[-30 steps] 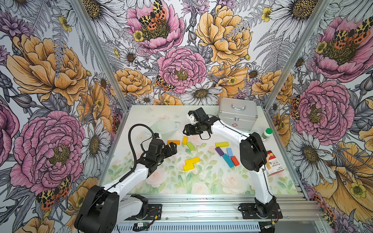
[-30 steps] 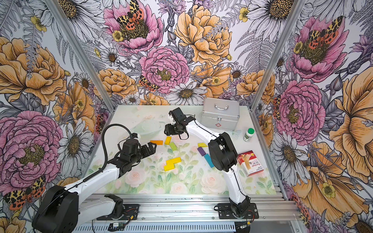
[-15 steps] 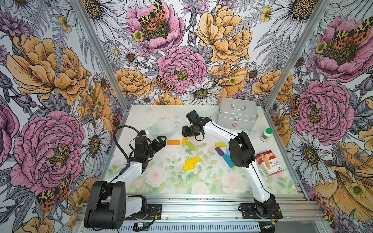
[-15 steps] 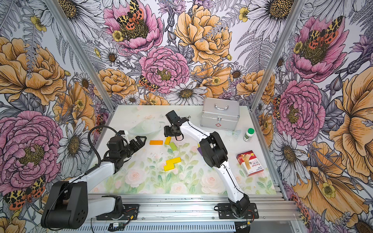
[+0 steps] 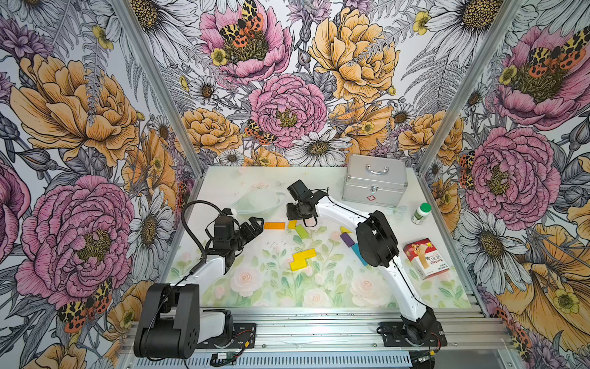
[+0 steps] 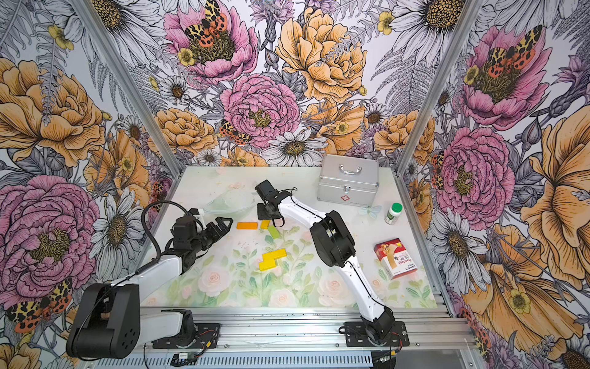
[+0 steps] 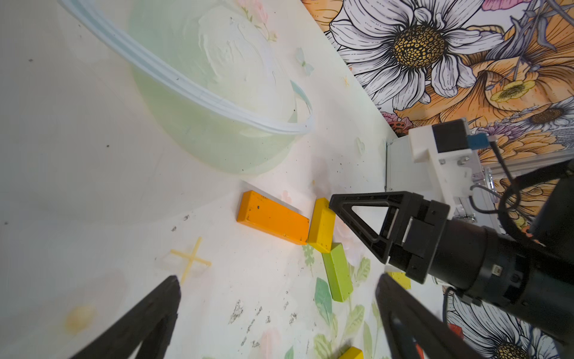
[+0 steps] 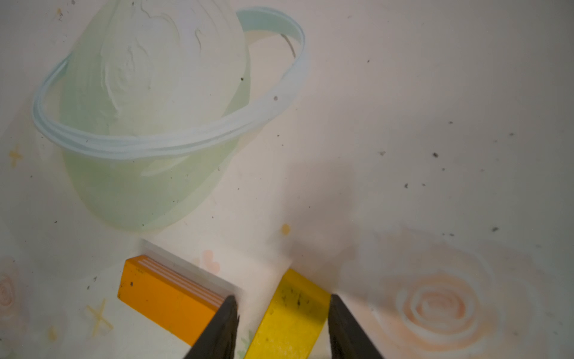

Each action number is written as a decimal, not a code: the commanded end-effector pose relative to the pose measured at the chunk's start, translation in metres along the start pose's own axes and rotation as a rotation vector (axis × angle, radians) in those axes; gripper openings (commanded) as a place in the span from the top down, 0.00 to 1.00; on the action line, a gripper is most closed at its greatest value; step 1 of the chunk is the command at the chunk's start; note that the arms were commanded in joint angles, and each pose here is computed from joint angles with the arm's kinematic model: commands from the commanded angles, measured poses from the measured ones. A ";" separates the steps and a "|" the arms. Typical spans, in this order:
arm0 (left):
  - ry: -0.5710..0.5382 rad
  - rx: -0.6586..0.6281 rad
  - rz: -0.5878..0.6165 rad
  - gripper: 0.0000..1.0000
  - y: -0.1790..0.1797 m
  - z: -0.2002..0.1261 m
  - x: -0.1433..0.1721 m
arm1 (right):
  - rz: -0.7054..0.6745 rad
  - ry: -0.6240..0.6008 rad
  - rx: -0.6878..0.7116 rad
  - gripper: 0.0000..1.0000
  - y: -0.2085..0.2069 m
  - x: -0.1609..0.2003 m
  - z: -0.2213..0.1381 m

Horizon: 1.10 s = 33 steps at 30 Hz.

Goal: Assemble the letter p with building blocks
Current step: Pick up the building block from the center of the board.

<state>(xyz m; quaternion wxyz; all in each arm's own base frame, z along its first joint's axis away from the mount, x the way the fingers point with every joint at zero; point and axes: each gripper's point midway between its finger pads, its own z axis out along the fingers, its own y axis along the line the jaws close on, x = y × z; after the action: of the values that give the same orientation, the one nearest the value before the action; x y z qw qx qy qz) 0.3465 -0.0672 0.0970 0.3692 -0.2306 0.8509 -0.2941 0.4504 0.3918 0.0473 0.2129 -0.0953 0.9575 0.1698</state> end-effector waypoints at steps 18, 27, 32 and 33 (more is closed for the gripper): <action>-0.033 -0.053 0.043 0.01 0.007 -0.005 -0.010 | -0.003 0.068 0.070 0.60 -0.010 0.031 0.024; -0.023 -0.056 0.045 0.01 0.007 -0.007 -0.007 | -0.022 0.101 0.109 0.97 -0.022 0.047 0.020; -0.032 -0.061 0.048 0.01 0.007 -0.010 -0.008 | -0.031 0.091 0.121 1.00 -0.026 0.050 0.004; -0.031 -0.059 0.049 0.01 0.007 -0.010 -0.007 | -0.034 0.078 0.114 1.00 -0.023 0.047 -0.001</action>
<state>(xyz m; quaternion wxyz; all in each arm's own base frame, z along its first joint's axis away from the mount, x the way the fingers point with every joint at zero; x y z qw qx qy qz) 0.3379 -0.0606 0.0901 0.3609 -0.2291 0.8641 -0.2657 0.4321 0.3798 0.0275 0.2055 -0.0975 0.9636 0.1403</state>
